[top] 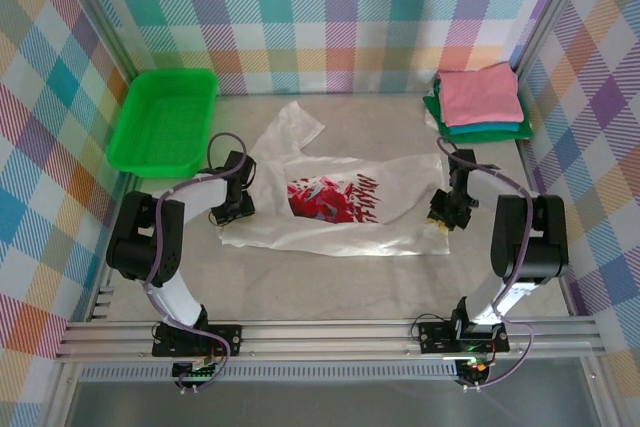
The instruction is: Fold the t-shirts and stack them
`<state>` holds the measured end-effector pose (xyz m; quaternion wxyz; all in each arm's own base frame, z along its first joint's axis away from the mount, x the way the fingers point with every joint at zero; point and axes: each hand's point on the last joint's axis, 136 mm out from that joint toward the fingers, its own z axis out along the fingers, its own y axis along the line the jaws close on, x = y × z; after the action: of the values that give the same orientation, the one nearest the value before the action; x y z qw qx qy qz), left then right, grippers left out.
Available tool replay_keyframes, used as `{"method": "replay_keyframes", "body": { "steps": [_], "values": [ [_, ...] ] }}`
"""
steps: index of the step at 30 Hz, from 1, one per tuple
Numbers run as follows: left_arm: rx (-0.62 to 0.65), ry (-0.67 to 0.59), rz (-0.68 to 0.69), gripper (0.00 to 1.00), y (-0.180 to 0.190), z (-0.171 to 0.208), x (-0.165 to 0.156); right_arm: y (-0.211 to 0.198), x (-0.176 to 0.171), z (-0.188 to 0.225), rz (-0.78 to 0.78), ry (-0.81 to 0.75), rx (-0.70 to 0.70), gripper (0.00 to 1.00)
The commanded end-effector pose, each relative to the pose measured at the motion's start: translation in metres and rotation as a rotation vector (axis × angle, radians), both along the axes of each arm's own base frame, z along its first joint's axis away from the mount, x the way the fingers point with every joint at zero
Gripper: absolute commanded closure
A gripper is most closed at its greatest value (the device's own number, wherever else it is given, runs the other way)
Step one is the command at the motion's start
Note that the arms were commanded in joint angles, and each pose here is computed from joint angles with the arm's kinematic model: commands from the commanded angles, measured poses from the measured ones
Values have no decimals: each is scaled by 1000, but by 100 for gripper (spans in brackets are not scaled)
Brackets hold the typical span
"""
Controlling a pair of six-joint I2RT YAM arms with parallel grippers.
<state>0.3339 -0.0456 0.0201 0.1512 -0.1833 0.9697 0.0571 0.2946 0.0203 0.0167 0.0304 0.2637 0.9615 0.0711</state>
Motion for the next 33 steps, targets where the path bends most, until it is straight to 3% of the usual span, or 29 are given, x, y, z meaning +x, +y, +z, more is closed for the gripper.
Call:
{"method": "replay_keyframes", "body": {
  "steps": [1,5,9,12,14,24,29,33],
  "values": [
    [16,-6,5,47,6,12,-7,-3,16,24,-14,-97,-16,69],
    [5,-93,-30,45,-4,54,-4,7,16,61,38,-182,-41,62],
    [-42,-128,-120,46,-38,78,-7,45,7,75,135,-195,7,66],
    [-108,-119,-120,51,-53,58,-13,72,0,63,152,-187,90,85],
    [-142,-80,-74,52,-52,35,-20,84,-4,47,149,-164,143,92],
    [-128,120,26,50,-31,-29,-91,87,-53,-11,129,-5,149,92],
    [-134,180,67,50,-26,-34,-128,76,-82,-12,76,23,116,90],
    [-166,161,46,49,-32,-18,-127,73,-89,-10,78,46,108,88]
  ]
}}
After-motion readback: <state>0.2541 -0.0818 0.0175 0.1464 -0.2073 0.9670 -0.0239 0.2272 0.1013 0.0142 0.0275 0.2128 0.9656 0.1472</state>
